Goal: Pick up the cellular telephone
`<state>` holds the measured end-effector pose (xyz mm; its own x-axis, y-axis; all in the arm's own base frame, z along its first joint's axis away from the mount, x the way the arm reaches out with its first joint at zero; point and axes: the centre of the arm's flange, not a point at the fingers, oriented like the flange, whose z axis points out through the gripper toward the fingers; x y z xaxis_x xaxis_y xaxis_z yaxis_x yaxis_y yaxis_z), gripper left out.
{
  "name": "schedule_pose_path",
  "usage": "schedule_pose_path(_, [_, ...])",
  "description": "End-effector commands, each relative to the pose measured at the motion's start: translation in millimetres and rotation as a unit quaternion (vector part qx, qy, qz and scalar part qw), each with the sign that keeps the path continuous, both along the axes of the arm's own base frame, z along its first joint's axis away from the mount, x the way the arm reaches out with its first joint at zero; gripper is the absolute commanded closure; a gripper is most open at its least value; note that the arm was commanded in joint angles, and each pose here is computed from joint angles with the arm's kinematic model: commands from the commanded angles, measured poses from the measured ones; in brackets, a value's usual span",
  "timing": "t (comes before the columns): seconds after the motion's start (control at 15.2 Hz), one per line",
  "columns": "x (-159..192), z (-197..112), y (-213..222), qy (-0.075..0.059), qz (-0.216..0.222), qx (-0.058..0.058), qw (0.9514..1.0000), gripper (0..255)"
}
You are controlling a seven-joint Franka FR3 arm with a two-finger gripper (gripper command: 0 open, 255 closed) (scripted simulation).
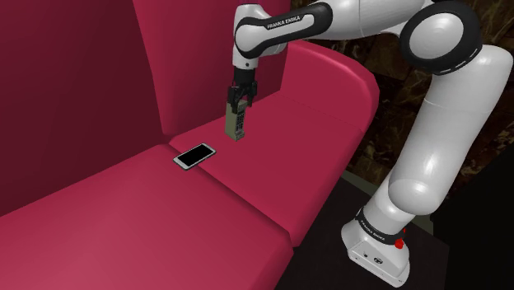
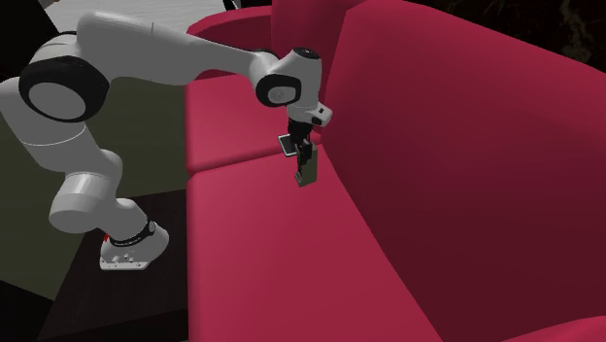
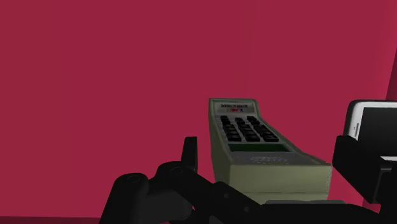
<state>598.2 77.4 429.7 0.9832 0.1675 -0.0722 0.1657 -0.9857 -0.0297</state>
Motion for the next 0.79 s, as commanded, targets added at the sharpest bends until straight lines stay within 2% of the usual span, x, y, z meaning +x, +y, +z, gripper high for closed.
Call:
schedule_pose_path(0.0, [-1.0, -4.9, 0.7, 0.0, 0.0, 0.0, 1.0, 0])
schedule_pose_path(0.07, [-1.1, -4.3, 1.1, 0.0, 0.0, 0.0, 1.0, 255])
schedule_pose_path(0.73, [-0.9, 0.4, 0.7, 0.0, 0.0, 0.0, 1.0, 255])
